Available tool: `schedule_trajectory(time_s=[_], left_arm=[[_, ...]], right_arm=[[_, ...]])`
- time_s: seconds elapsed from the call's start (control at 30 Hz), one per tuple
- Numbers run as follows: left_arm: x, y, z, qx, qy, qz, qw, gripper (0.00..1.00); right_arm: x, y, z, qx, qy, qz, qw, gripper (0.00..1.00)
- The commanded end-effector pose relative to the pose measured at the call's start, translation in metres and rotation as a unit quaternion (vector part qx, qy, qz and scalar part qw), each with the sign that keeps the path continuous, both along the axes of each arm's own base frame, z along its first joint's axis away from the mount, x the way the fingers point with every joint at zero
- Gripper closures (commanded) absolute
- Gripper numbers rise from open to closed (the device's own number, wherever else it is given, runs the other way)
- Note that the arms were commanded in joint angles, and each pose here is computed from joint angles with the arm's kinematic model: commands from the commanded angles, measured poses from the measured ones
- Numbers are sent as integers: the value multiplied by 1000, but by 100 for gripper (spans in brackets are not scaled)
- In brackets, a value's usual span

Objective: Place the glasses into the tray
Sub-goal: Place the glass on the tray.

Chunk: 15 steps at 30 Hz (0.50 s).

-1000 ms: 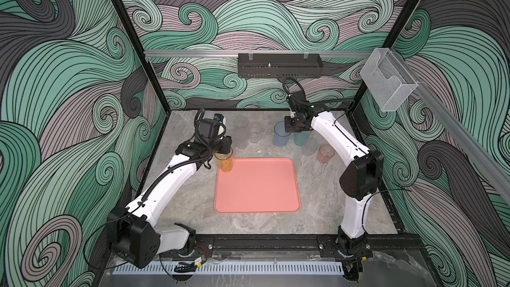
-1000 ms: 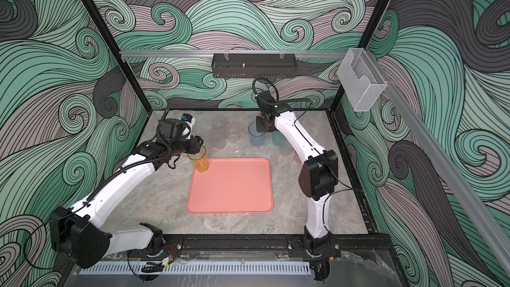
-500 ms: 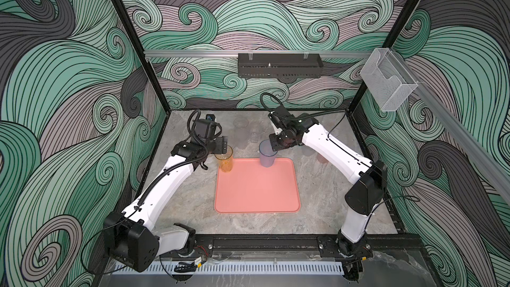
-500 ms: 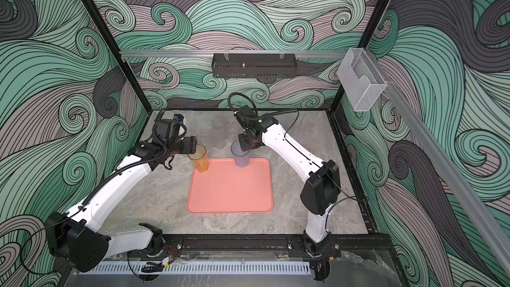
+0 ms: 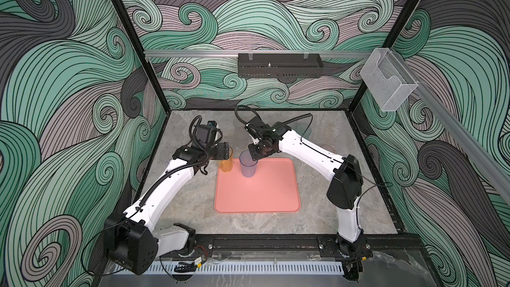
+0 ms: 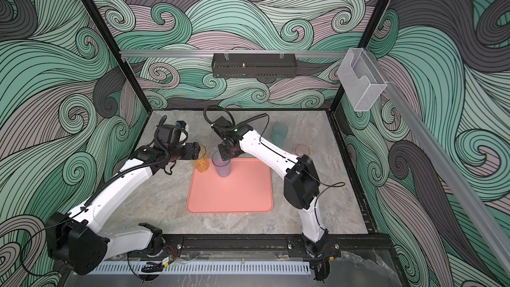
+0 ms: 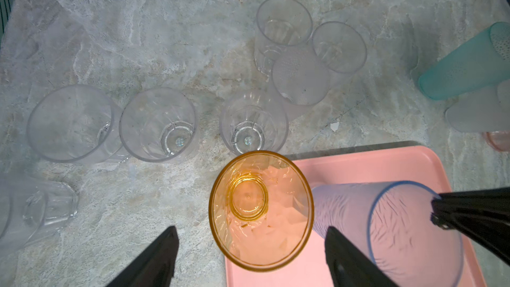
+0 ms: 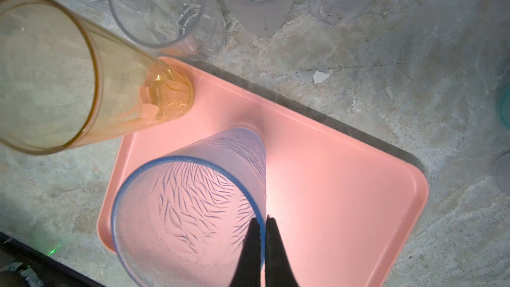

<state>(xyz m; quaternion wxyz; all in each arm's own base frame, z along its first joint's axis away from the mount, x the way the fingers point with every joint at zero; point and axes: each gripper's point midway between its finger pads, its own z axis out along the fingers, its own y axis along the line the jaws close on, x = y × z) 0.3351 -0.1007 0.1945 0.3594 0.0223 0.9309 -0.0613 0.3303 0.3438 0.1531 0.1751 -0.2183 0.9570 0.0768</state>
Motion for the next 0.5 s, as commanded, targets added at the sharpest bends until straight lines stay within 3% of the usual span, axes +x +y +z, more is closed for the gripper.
schedule_trajectory(time_s=[0.0,0.47], left_arm=[[2,0,14,-16,-26,-1,1000,14],[1,2,6,-11,-25,2,1000,14]], right_arm=[[11,7,11,4,-27,8,1000,100],[29,18,-2,-15,-39,19,999,100]])
